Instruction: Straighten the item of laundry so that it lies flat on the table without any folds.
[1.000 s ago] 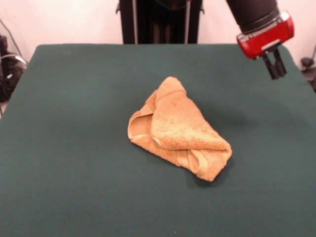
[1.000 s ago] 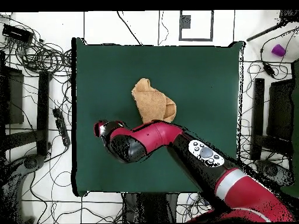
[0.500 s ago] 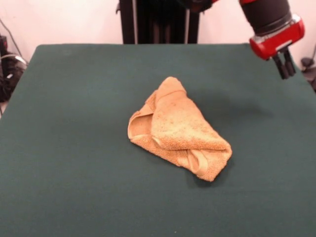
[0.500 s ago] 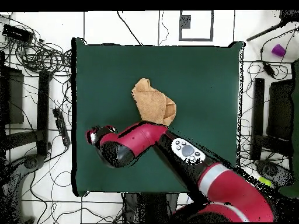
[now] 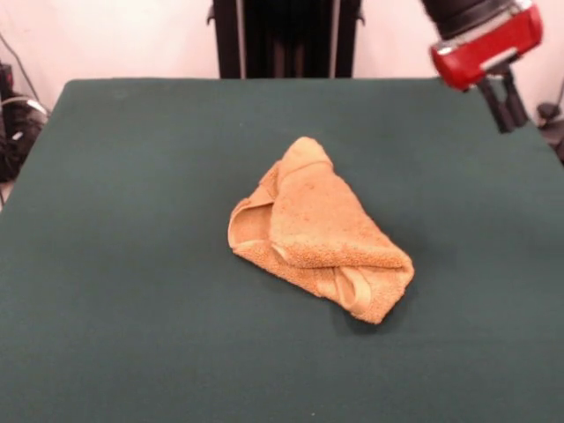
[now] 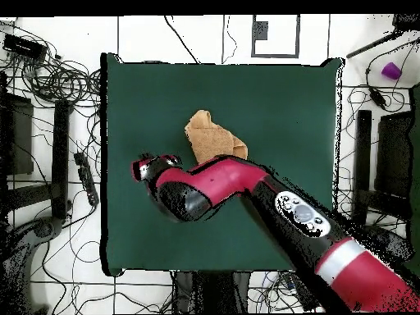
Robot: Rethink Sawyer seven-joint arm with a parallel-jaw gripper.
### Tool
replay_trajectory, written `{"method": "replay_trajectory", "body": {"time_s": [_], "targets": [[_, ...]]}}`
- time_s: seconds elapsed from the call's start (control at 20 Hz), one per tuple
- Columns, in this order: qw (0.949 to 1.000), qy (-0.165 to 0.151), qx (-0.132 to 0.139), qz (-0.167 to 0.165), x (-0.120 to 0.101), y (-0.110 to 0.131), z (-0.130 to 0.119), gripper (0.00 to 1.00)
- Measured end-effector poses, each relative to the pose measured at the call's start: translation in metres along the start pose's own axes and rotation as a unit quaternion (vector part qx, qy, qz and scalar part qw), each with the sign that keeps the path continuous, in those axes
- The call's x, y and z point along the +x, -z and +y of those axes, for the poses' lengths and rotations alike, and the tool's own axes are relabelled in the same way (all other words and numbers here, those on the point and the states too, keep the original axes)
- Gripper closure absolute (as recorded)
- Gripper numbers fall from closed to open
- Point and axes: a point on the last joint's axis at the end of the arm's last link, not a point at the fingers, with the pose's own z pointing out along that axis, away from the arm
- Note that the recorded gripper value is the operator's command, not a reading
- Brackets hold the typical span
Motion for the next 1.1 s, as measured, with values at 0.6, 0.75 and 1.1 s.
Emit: {"method": "replay_trajectory", "body": {"time_s": [0.6, 0.75, 1.1], "targets": [[0.9954, -0.064, -0.019, 0.069, -0.041, 0.010, -0.080, 1.00], [0.9967, -0.052, -0.024, 0.057, -0.035, 0.000, -0.079, 1.00], [0.9969, -0.037, -0.052, 0.044, -0.022, -0.025, -0.059, 1.00]]}}
